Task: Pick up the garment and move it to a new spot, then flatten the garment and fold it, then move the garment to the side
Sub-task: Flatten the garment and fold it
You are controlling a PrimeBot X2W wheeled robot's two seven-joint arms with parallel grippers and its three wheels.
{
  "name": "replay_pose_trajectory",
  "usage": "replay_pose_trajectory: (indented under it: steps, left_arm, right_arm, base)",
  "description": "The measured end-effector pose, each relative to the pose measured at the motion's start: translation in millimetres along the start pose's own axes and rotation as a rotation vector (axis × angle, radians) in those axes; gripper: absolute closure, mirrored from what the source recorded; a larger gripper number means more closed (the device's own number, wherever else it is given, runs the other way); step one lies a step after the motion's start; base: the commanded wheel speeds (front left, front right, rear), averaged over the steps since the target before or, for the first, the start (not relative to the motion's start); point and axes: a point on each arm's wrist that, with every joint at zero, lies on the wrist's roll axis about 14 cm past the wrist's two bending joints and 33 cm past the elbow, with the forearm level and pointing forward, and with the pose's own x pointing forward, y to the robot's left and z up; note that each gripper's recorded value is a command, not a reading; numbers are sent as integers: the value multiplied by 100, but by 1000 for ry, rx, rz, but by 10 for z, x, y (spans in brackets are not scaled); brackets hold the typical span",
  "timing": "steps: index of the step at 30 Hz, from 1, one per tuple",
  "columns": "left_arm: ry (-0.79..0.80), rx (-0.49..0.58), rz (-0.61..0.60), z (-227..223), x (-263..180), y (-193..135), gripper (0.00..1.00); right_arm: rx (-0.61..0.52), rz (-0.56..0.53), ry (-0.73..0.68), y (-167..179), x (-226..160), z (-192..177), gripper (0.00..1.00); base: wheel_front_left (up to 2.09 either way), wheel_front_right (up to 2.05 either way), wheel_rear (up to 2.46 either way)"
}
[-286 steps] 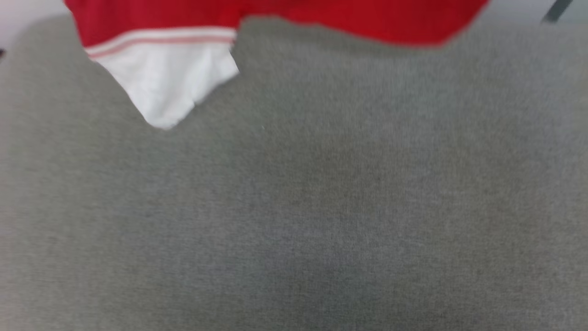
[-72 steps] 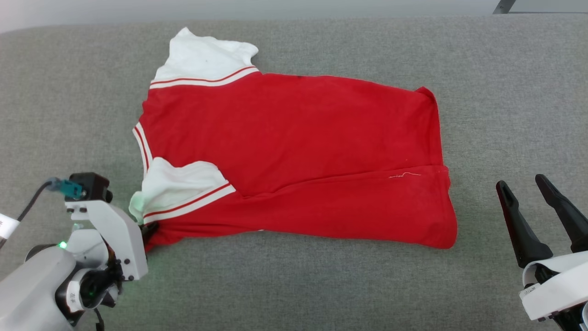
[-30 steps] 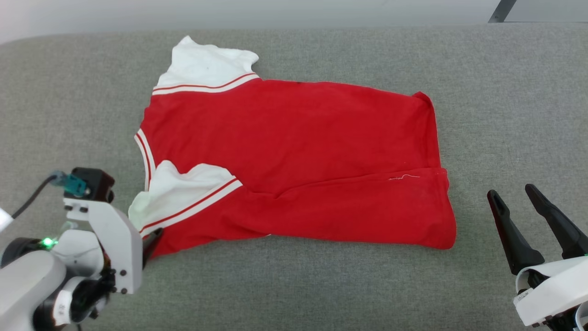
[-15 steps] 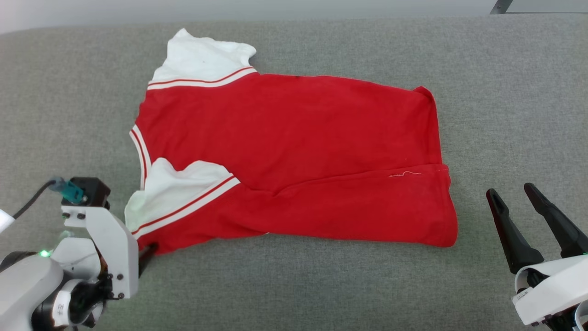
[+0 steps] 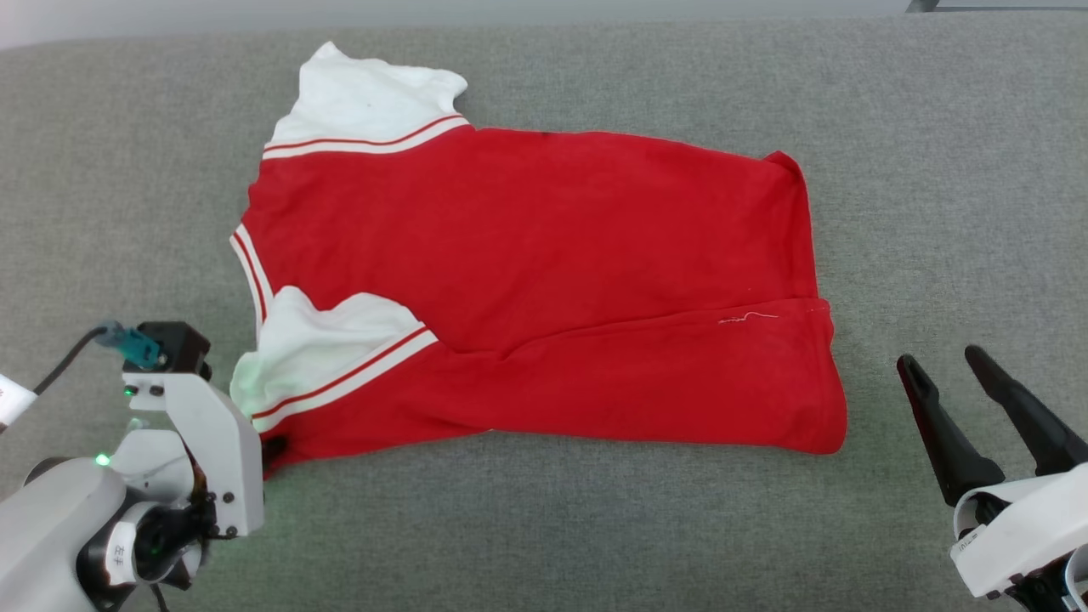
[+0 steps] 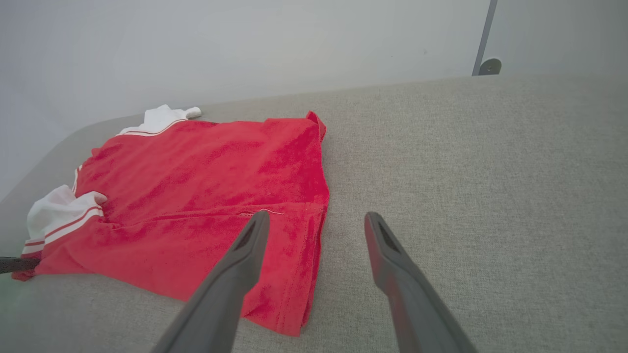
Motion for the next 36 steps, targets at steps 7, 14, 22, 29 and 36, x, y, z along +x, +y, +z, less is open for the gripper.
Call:
replay_pose_trajectory:
  steps: [7, 14, 22, 29, 36]
  left_arm:
    - [-13, 5, -6, 18, -1, -23, 100]
    - [-21, 12, -7, 41, 4, -57, 100]
    - [-28, 8, -20, 71, 47, -102, 100]
    - [-31, -5, -30, 74, 86, -98, 100]
    - [-42, -10, -33, 77, 67, -76, 100]
  right_arm:
    - [17, -6, 176, -41, 41, -240, 0]
    - [26, 26, 350, 51, 183, -505, 0]
    - [18, 12, 521, 36, 346, -873, 0]
    - [1, 31, 595, 61, 469, -1021, 100]
    - [-1, 46, 597, 92, 487, -1000, 100]
  base:
    - [0, 0, 0]
    - [0, 0, 0]
    - [0, 0, 0]
    - [0, 0, 0]
    - [0, 0, 0]
